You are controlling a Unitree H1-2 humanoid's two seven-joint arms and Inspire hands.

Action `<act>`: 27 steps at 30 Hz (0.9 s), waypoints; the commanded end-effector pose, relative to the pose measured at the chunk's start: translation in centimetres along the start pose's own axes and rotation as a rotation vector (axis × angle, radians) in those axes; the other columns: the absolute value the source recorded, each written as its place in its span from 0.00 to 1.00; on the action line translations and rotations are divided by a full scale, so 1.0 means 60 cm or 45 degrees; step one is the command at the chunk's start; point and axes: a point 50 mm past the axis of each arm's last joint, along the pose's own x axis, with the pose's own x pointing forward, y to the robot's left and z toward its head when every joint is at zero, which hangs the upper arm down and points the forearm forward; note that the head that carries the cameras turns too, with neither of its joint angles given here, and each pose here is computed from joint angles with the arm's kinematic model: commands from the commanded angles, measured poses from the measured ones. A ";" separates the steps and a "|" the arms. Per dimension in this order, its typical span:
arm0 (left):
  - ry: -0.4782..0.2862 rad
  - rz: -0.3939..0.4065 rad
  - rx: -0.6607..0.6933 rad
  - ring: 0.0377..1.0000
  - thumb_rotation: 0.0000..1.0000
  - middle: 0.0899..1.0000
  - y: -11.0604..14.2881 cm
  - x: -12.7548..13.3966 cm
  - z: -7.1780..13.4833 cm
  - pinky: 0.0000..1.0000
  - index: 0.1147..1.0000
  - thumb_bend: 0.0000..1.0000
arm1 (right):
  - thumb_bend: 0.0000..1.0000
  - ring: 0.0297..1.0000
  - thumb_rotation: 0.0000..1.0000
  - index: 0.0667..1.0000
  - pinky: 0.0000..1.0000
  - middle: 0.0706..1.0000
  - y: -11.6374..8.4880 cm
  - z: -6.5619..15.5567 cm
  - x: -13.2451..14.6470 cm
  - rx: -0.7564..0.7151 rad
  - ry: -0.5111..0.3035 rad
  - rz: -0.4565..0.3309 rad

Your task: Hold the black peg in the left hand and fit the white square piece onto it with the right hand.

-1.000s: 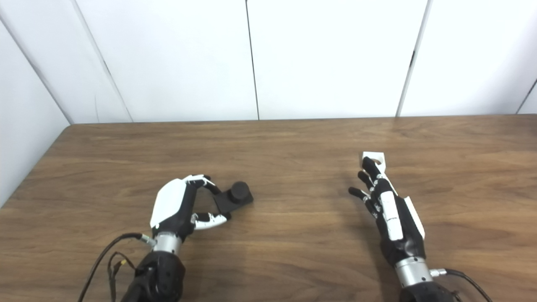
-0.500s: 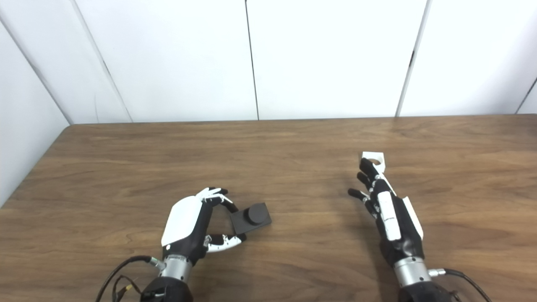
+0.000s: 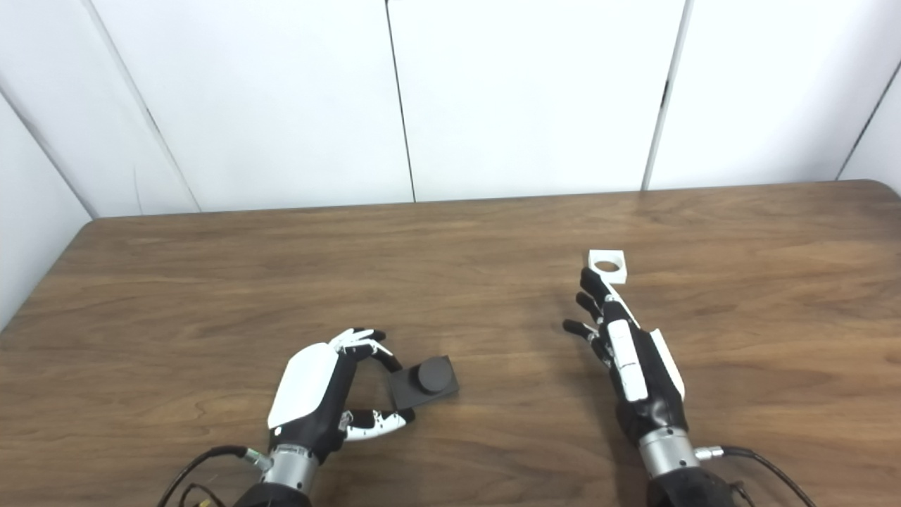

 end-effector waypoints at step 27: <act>0.024 -0.056 -0.049 0.89 0.08 0.82 0.008 0.037 0.001 0.76 0.43 0.49 | 0.66 0.82 0.31 0.76 0.72 0.84 -0.069 0.132 0.086 -0.726 -0.275 -0.227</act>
